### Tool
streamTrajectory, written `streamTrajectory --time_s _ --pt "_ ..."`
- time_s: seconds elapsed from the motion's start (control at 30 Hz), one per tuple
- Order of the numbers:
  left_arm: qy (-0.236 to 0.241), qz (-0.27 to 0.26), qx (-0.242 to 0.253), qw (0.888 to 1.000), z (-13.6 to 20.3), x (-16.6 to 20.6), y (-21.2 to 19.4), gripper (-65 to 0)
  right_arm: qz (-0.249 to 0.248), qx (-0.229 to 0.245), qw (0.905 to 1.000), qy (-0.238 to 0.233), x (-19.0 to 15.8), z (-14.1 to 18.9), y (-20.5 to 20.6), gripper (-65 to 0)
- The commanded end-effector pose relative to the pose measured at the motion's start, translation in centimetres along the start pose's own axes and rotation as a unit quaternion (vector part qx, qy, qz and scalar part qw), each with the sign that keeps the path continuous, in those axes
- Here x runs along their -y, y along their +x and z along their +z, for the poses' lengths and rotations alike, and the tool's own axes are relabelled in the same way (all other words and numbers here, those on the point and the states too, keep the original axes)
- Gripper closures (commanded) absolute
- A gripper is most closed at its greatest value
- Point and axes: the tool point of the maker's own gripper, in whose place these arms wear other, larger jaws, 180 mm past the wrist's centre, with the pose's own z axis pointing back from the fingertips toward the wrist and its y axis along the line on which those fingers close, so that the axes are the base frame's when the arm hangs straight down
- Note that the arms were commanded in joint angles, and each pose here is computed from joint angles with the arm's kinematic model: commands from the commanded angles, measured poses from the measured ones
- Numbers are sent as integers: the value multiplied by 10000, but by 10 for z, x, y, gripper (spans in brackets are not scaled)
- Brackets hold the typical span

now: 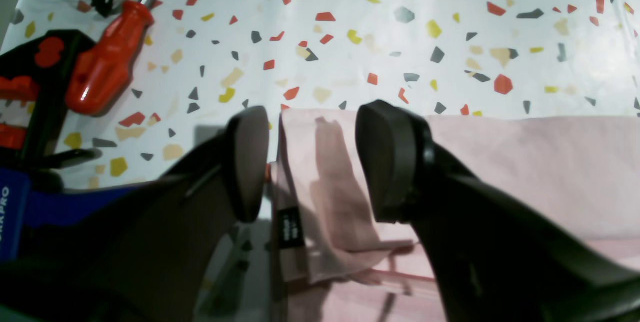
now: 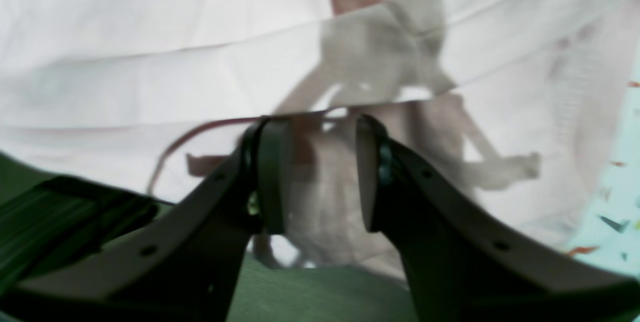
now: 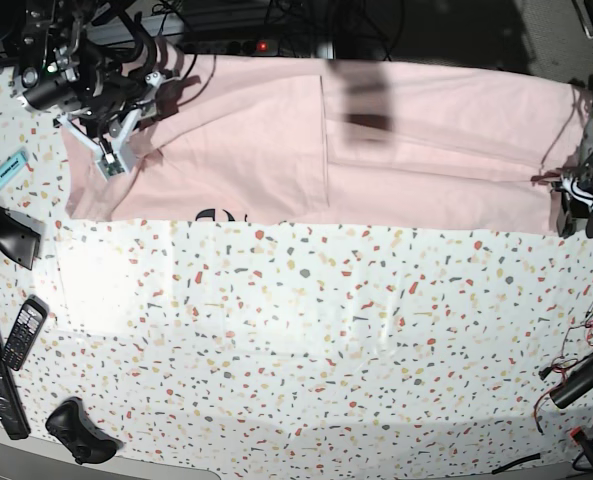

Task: Fold the T-shirt properly
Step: 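Grasp the opposite side edge with the left gripper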

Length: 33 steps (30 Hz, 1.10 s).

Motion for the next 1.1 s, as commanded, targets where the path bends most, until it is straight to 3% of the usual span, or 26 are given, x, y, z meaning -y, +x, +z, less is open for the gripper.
streamTrajectory --time_s 0.0,0.13,0.33,0.5,0.77,0.93,1.07 --pt "43 -88 286 9995 3 -6 21 -305 32 174 9998 46 -1 4 8 -208" --pt "43 -88 287 9995 3 -6 21 -305 -107 441 9978 481 -16 5 18 -208" --pt "54 -80 215 9997 3 -8 19 -305 -203 915 9869 1317 -45 13 36 -208" --pt "48 445 219 9988 13 -18 15 -305 -196 1043 9857 1309 -44 14 41 -208" --pt "560 911 4 9943 36 -54 -24 -305 -233 1322 9823 1307 -44 16 51 -208" --pt "201 1693 74 9853 31 -47 -43 -305 -233 1340 9821 1306 -44 16 52 -208" --pt "80 1997 32 9798 26 -46 -55 -305 -232 1337 9821 1304 -44 16 52 -208"
